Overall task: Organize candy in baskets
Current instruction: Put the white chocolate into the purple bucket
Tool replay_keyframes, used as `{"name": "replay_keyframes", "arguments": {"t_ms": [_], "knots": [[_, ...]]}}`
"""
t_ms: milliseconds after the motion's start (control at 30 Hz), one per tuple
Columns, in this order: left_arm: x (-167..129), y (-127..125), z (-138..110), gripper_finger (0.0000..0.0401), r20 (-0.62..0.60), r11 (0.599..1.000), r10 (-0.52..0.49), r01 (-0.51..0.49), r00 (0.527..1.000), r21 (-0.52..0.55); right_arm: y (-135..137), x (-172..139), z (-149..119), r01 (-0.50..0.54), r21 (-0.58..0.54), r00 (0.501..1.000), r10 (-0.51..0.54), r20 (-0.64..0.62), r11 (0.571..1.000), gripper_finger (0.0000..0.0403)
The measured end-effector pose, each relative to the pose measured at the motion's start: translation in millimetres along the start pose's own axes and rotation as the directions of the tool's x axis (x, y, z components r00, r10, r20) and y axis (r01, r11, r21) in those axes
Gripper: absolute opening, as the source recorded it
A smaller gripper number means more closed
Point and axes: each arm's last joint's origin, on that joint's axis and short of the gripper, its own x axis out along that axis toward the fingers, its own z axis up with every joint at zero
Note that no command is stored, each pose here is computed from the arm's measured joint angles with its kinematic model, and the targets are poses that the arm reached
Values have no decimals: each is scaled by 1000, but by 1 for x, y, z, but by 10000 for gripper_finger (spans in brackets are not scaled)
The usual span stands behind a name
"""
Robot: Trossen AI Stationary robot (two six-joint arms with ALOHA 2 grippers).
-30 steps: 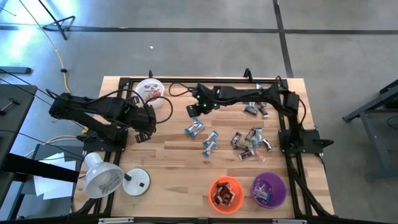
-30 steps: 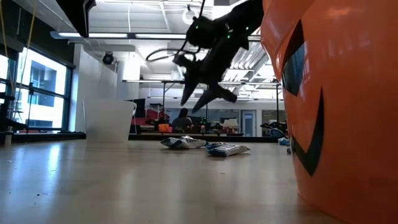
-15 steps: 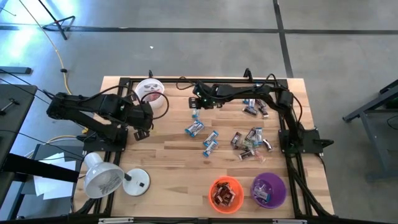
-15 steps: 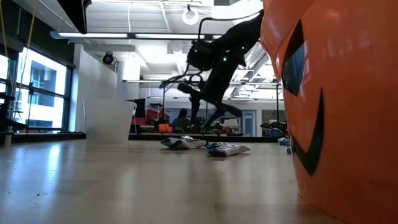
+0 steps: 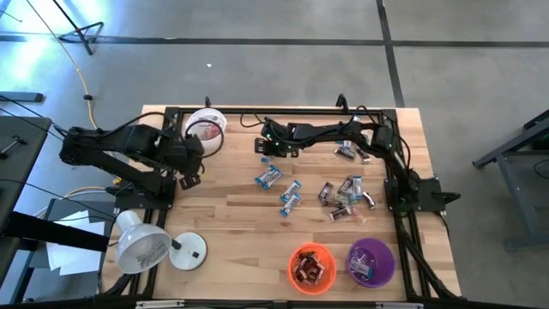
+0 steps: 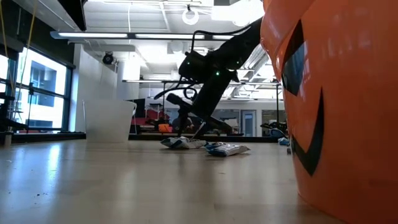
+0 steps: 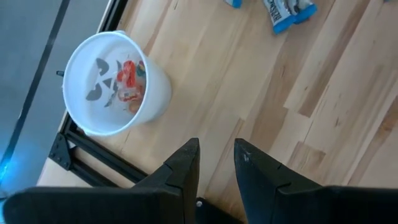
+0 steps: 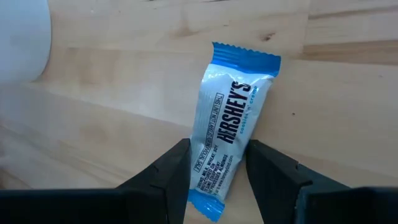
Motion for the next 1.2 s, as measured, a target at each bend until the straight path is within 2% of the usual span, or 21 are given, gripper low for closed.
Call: {"name": "replay_keyframes", "arguments": {"t_ms": [133, 233, 500, 700, 800, 933, 1033, 1200], "knots": [[-4, 4, -4, 88, 21, 1000, -11, 12, 1000, -21, -2, 2, -1, 17, -2, 1000, -17, -7, 1000, 148], [-7, 8, -7, 88, 37, 999, -19, 20, 999, -29, -3, 2, -1, 22, -9, 1000, -22, -8, 1000, 133], [-10, 11, -10, 88, 56, 998, -16, 19, 998, -53, -4, 3, -1, 13, -71, 999, -16, -35, 997, 12], [-12, 13, -12, 88, 63, 998, -19, 23, 998, -59, 3, -11, -2, -47, -120, 995, 37, -88, 992, 17], [-13, 14, -13, 88, 69, 998, -22, 26, 997, -62, 10, -27, -6, -98, -189, 988, 73, -135, 977, 4], [-15, 16, -15, 88, 77, 997, -26, 31, 997, -65, 27, -65, -3, -214, -240, 972, 181, -153, 947, 6], [-15, 17, -16, 88, 81, 997, -27, 33, 996, -67, 34, -91, -5, -257, -278, 963, 220, -158, 926, 3], [-17, 18, -17, 88, 87, 997, -30, 37, 996, -70, 42, -153, -19, -315, -357, 946, 259, -197, 879, 2]]}}
